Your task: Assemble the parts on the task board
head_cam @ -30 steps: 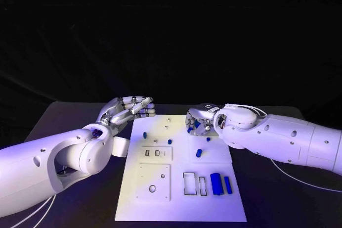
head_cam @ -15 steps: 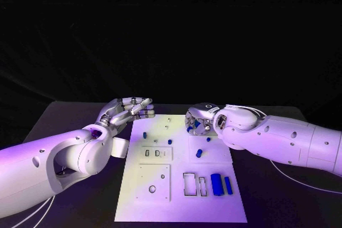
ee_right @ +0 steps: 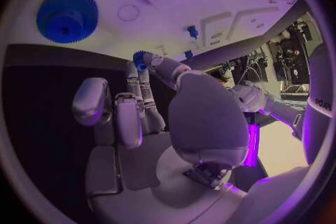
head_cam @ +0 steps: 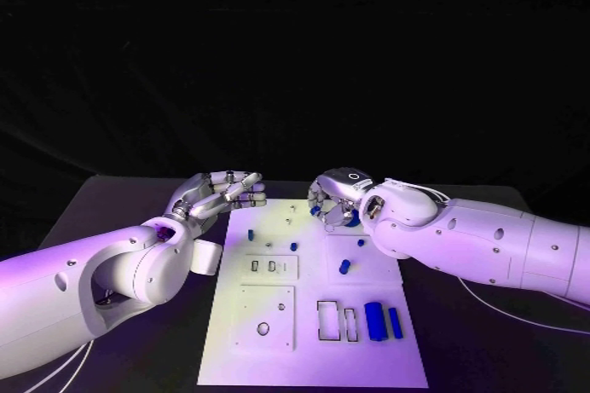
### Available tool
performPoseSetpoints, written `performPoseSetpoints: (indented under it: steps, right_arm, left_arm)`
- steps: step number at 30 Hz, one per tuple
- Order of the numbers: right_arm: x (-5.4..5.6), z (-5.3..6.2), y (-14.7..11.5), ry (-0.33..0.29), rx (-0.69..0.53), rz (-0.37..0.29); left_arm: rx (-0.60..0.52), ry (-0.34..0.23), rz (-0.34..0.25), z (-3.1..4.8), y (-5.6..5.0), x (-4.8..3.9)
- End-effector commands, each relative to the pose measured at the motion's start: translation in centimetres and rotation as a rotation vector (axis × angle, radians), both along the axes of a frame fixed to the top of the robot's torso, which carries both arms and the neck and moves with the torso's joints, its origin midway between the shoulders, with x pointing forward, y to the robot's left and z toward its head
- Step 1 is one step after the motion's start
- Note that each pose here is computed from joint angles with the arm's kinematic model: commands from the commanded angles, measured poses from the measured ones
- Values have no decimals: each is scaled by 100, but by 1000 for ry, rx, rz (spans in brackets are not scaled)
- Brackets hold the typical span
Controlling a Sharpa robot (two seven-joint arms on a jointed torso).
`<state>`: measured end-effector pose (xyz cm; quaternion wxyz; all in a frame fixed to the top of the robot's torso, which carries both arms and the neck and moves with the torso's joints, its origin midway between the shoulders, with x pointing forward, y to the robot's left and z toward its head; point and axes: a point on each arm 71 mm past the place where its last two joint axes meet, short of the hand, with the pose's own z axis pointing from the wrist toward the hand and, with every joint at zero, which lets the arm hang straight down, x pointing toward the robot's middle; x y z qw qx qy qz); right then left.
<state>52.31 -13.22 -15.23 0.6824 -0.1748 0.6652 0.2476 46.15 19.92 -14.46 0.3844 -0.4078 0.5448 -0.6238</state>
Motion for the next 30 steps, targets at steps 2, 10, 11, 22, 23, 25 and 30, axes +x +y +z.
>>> performPoseSetpoints:
  steps: [2, 10, 11, 22, 23, 25, 30]
  right_arm:
    - [48, 54, 44, -66, 33, -15]
    - [106, 53, 200, -68, 40, 1]
    - [109, 49, 219, -67, 41, 4]
    - [149, -27, 335, -39, 38, 12]
    - [151, -31, 338, -39, 39, 11]
    - [158, -38, 344, -37, 38, 9]
    - [178, -52, 353, -35, 35, 4]
  left_arm:
    - [-15, 2, -21, 15, -21, -10]
    - [-17, 3, -24, 17, -28, -18]
    - [-18, 3, -25, 18, -31, -19]
    - [-20, 4, -34, 36, -51, -30]
    - [-20, 3, -34, 38, -50, -30]
    - [-20, 3, -34, 41, -49, -30]
    - [-21, 2, -36, 49, -52, -30]
